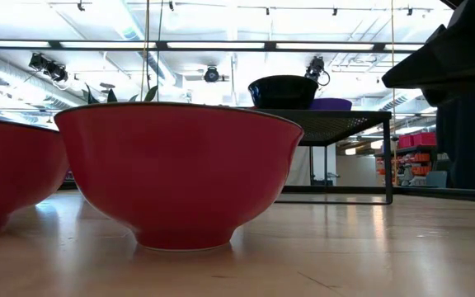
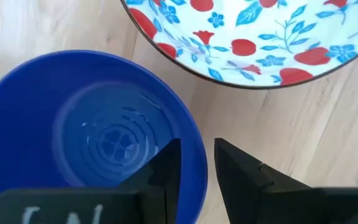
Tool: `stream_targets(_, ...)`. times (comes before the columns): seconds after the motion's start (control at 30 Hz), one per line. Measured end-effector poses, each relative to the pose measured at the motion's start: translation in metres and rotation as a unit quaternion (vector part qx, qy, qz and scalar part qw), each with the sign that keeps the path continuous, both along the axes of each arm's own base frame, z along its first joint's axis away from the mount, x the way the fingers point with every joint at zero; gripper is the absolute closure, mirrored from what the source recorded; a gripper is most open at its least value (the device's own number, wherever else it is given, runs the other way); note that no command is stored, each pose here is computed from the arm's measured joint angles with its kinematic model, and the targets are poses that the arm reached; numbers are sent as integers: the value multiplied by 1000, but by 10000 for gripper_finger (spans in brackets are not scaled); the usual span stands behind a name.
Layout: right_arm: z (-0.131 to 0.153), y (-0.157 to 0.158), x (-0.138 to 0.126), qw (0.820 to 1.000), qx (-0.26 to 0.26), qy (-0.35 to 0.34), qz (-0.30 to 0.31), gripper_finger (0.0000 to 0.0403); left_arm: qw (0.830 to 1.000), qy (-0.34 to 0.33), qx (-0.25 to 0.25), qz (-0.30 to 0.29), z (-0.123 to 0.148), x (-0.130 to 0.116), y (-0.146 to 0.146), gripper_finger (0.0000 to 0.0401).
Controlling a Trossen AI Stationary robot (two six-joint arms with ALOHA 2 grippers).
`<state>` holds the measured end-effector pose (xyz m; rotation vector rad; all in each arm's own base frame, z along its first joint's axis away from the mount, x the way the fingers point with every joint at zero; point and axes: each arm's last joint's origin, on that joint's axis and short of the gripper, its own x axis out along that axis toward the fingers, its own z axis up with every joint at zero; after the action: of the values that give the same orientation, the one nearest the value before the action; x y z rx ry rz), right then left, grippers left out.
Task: Pick & Place Mini bowls
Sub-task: Stack the bottom blue bowl on top of the blue bowl on the shelf
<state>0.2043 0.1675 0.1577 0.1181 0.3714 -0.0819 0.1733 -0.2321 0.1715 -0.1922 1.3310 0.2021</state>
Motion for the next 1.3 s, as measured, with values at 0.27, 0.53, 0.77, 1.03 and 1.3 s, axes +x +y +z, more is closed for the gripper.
stream_targets(0.27, 0, 0, 0, 1000, 0, 0, 0, 378, 1000, 0, 0, 0, 0, 0, 0, 368)
stream_targets(0.53, 0, 0, 0, 1000, 0, 0, 0, 378, 1000, 24, -11, -4, 6, 1, -1, 395)
stream_targets(0.77, 0, 0, 0, 1000, 0, 0, 0, 378, 996, 83, 18, 16, 40, 10, 7, 397)
stream_targets(1.03, 0, 0, 0, 1000, 1, -2, 0, 378, 995, 68, 67, -2, 88, 31, 22, 397)
stream_targets(1.3, 3, 3, 1, 999, 11, -4, 41, 378, 986, -91, 76, -118, 95, 94, 42, 397)
